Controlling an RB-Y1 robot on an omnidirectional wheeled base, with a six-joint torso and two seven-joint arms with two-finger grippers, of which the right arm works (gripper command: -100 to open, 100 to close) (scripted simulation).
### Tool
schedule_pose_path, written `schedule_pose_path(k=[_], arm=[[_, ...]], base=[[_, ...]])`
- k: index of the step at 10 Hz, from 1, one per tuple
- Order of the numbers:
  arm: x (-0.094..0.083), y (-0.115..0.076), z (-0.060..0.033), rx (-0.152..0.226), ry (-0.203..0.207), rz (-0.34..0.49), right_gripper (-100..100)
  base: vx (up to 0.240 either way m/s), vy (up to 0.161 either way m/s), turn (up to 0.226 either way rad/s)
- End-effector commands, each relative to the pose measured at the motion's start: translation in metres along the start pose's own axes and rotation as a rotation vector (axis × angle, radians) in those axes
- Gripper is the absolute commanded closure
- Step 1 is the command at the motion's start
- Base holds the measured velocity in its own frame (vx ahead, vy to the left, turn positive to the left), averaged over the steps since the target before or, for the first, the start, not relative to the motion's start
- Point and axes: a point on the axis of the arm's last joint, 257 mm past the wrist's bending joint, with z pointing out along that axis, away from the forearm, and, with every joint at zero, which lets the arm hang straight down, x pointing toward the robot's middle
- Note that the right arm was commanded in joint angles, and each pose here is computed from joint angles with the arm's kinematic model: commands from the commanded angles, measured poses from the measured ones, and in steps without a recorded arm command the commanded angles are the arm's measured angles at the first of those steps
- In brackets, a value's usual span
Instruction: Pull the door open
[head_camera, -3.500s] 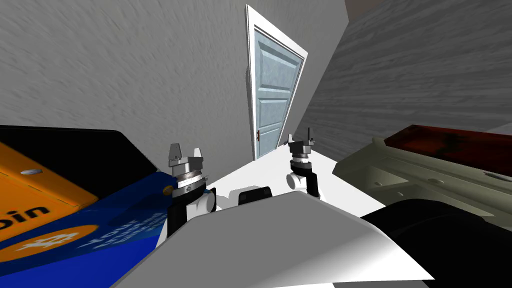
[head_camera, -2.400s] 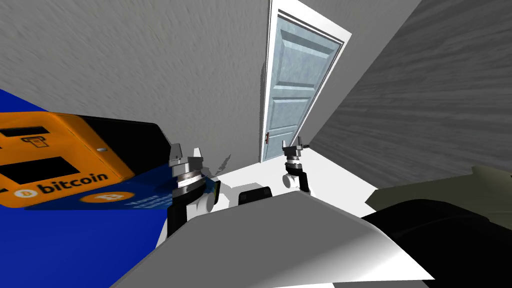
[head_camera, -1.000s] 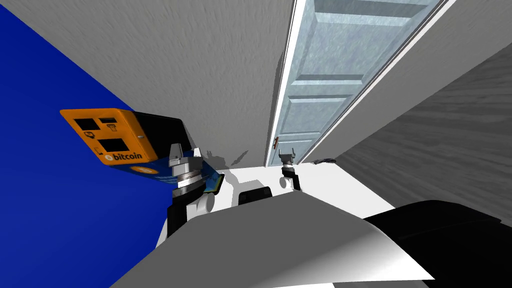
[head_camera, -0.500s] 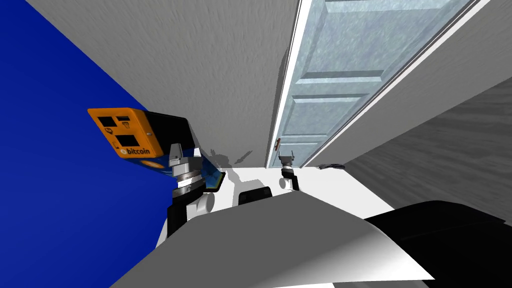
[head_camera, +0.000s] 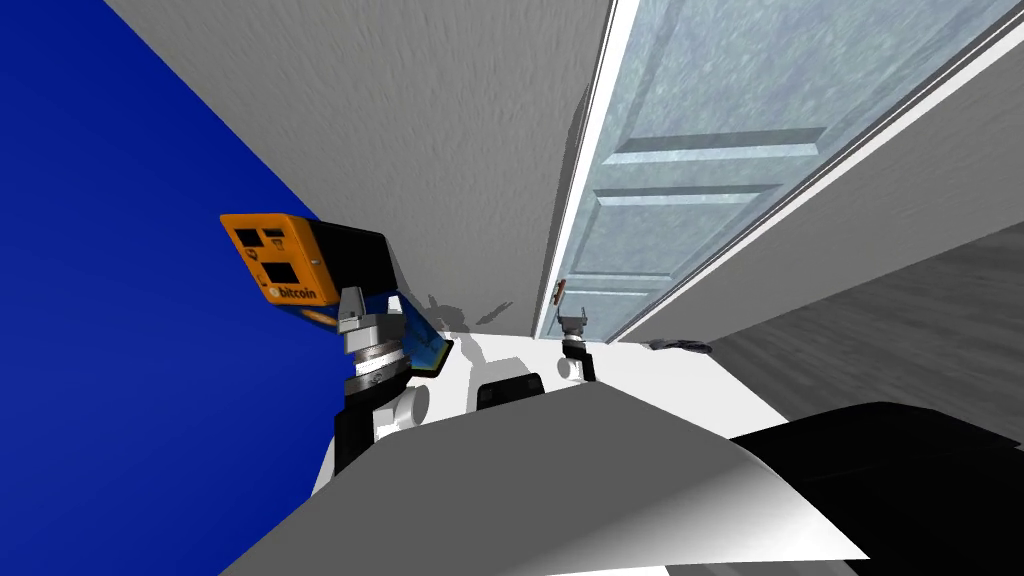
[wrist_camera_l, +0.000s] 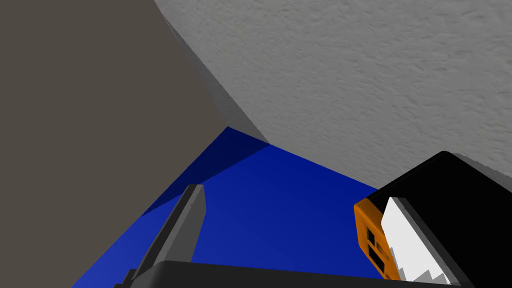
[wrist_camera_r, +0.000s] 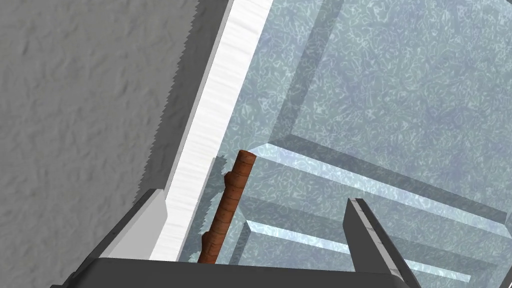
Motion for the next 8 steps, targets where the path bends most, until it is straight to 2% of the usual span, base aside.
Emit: schedule_pose_path(k=[1, 8], arm=[[-0.010, 0.002, -0.0023, -0.002, -0.015, 0.016, -100], [-0.082, 0.008, -0.0254, -0.047, -0.161, 0.165, -100]], base=[[0.014, -0.087, 0.082], [0.016, -0.106, 0.198]])
